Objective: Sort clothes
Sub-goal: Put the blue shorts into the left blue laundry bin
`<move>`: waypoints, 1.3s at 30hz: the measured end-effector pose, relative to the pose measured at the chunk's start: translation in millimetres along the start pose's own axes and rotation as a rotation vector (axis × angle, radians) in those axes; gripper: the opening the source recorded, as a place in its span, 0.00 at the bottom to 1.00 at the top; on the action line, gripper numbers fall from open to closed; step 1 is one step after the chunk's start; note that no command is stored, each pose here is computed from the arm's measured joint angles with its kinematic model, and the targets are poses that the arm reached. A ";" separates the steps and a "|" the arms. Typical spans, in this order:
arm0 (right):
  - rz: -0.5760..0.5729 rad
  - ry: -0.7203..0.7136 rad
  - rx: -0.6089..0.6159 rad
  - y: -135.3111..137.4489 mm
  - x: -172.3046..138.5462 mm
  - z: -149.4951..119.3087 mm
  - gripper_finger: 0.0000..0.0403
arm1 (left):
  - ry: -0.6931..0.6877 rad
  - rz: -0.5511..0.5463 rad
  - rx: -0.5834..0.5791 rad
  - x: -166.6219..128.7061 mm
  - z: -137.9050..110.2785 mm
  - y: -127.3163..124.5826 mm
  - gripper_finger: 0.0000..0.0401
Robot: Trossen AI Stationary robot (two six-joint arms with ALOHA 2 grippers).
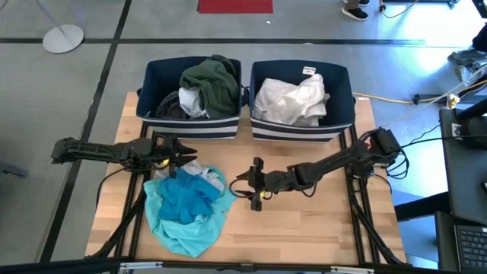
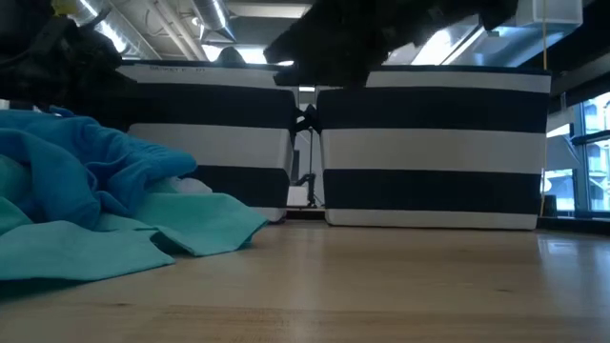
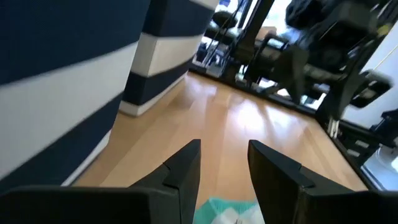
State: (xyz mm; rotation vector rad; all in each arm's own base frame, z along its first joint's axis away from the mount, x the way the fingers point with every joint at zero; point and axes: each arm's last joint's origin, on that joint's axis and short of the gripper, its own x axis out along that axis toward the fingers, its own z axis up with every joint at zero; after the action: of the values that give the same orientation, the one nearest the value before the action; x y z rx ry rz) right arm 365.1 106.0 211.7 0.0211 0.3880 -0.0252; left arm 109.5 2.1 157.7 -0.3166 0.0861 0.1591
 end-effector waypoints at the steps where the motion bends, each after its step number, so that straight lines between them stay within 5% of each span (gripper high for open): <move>1: -0.001 0.001 0.005 -0.4 -0.1 -2.2 0.59 | -0.016 -0.005 0.005 0.0 1.5 -0.4 0.31; 12: -0.014 -0.025 0.018 -0.1 16.6 -12.6 0.65 | 0.004 0.005 0.003 -0.3 1.1 -0.2 0.31; 22: 0.019 -0.024 -0.047 -0.3 81.2 -14.9 0.74 | 0.063 0.015 0.003 -0.5 -3.7 1.1 0.31; 32: 0.035 -0.048 -0.132 2.8 142.3 4.6 0.69 | 0.051 0.039 -0.044 -0.2 -3.2 1.7 0.31; 39: -0.007 0.011 -0.142 0.7 162.4 -12.6 0.58 | 0.047 0.038 -0.004 -0.2 -2.9 1.7 0.31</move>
State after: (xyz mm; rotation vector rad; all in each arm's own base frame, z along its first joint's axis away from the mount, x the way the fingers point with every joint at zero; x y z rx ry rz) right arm 510.7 103.7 138.6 -0.1205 0.3997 -0.0042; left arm 108.8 2.7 154.5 -0.3232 0.1389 0.1895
